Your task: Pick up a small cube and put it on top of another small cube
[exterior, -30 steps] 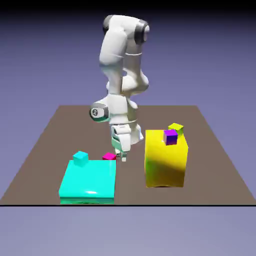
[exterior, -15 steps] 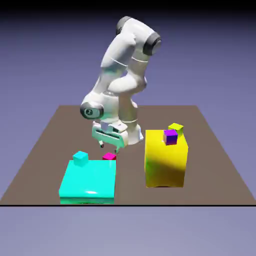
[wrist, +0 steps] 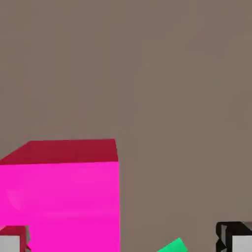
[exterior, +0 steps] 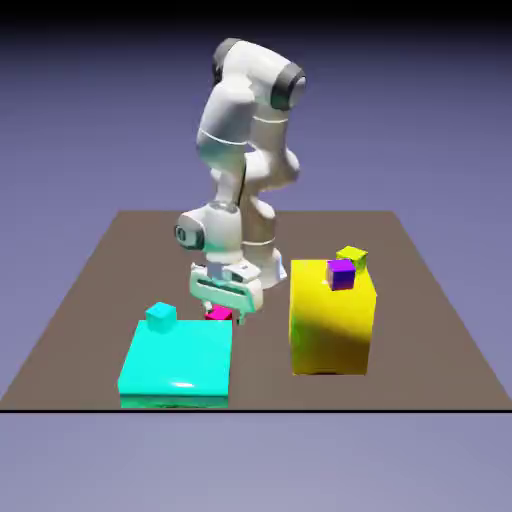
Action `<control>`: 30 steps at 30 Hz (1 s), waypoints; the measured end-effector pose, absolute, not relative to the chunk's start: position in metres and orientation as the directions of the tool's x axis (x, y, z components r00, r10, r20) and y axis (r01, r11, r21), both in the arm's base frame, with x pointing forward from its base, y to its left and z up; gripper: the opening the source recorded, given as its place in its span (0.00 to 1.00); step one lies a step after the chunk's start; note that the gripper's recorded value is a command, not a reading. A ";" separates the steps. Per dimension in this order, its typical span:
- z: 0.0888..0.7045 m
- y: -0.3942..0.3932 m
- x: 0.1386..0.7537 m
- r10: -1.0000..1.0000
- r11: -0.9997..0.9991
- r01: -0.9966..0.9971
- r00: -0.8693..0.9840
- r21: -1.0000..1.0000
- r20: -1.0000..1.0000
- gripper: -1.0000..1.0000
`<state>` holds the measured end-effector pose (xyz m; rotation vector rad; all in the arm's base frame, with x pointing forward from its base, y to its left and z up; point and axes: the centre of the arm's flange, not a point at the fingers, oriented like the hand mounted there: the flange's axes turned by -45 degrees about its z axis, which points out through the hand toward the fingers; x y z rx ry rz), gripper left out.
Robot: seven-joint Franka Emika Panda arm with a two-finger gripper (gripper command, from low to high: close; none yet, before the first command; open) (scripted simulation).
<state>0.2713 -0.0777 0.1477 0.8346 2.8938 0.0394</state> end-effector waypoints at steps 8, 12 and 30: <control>0.134 -0.084 0.266 0.534 0.845 0.534 -0.839 0.032 -0.103 0.50; 0.129 -0.089 0.259 0.533 0.845 0.534 -0.842 0.013 -0.083 0.50; 0.145 -0.079 0.271 0.532 0.846 0.530 -0.838 0.056 -0.117 0.00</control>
